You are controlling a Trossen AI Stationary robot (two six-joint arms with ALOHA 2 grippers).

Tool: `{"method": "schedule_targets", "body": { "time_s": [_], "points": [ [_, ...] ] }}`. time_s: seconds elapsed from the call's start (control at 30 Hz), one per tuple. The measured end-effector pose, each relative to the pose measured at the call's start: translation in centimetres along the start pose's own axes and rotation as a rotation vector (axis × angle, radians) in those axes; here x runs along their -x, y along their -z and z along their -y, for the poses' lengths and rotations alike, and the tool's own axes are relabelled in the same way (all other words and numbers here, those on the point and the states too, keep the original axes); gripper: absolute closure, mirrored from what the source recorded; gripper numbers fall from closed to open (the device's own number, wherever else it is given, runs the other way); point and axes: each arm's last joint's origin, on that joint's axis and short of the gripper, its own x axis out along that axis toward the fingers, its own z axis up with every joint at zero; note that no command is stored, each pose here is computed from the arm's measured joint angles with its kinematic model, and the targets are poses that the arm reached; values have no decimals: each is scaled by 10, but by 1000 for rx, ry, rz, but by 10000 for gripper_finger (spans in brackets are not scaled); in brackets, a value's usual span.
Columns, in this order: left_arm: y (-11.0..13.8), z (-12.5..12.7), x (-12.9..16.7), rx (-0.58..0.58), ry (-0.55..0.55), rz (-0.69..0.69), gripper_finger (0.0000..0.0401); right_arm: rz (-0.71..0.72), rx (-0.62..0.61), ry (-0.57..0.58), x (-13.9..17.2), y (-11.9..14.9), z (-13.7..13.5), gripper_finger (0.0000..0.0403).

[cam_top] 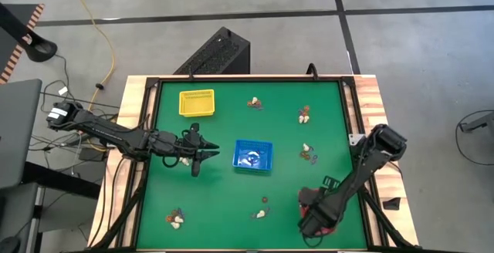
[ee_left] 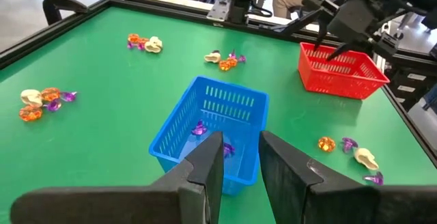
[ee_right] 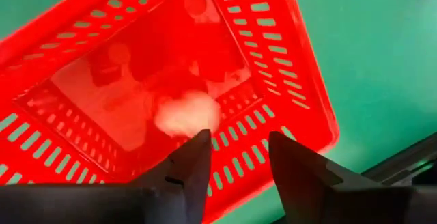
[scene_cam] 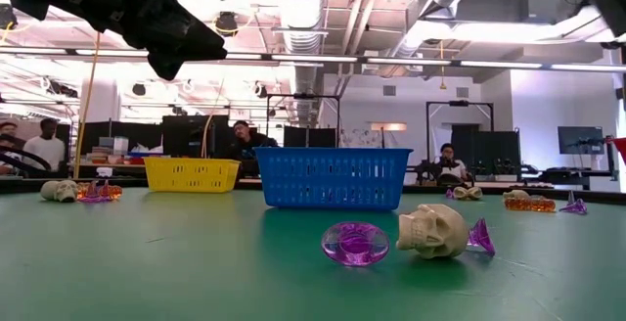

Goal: Sort Halloween decoration
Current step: Put the skull toy into the red bin, then put the pumpkin toy into the yellow bin

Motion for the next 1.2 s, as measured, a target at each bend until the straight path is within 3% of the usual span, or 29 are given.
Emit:
{"method": "schedule_targets", "body": {
  "time_s": [0.2,0.43,0.63,0.83,1.0,1.2],
  "points": [
    [0,0,0,0,0,0,319,7,85,-27,15,-14,19,183],
    [0,0,0,-13,0,-2,319,172,64,-67,39,-47,68,180],
    [0,0,0,-14,0,-3,319,143,35,-146,-1,-79,118,179],
    [1,0,0,-15,-2,-8,319,83,-134,-129,-36,-89,167,179],
    [3,-1,0,-20,-6,-26,319,87,-179,-181,-53,-97,181,179],
    [3,-1,0,-18,-6,-27,319,73,-167,-203,-58,-102,180,179]
  ]
}}
